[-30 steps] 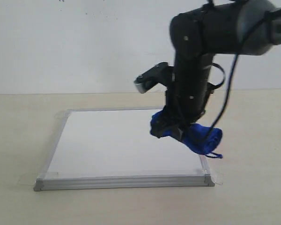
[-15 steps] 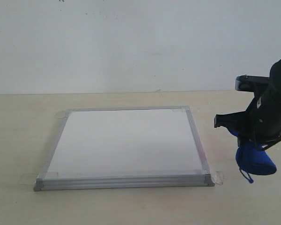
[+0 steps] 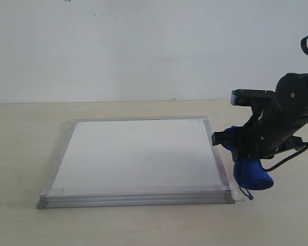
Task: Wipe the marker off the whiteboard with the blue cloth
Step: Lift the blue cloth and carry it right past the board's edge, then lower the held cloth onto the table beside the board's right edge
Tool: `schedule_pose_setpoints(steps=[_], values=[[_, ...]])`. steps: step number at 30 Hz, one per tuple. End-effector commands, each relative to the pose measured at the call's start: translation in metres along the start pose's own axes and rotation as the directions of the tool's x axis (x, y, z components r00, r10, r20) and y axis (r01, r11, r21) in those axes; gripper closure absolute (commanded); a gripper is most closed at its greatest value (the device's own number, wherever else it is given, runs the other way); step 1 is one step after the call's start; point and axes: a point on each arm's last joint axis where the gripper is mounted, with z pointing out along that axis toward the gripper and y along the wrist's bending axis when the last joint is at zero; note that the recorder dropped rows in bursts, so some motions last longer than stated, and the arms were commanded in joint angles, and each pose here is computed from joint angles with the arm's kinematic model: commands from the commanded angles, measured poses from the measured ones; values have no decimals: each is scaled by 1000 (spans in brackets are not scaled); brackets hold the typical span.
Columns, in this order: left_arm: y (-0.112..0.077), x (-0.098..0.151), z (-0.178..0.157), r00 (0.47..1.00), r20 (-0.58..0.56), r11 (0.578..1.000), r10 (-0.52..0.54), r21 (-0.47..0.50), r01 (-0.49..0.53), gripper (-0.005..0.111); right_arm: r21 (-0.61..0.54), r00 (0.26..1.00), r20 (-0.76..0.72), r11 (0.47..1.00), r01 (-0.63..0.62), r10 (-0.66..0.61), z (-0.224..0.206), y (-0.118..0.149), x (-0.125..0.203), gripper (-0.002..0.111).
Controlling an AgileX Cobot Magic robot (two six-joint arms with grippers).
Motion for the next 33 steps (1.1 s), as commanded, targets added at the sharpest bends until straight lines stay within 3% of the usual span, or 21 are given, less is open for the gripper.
schedule_pose_setpoints(steps=[1,12,18,25,33], values=[[0,1,0,1000,3,1000,5,-1,-5,103,-9,999,-9,999,-48,48,3,7,-11,109],[0,1,0,1000,3,1000,5,-1,-5,103,43,994,-112,999,10,-5,37,2,-4,109],[0,1,0,1000,3,1000,5,-1,-5,103,58,995,-89,997,41,-36,38,0,-6,109],[0,1,0,1000,3,1000,5,-1,-5,103,78,996,-82,996,-30,36,38,-1,-6,109],[0,1,0,1000,3,1000,5,-1,-5,103,75,995,-94,997,31,-24,37,-1,-5,108]])
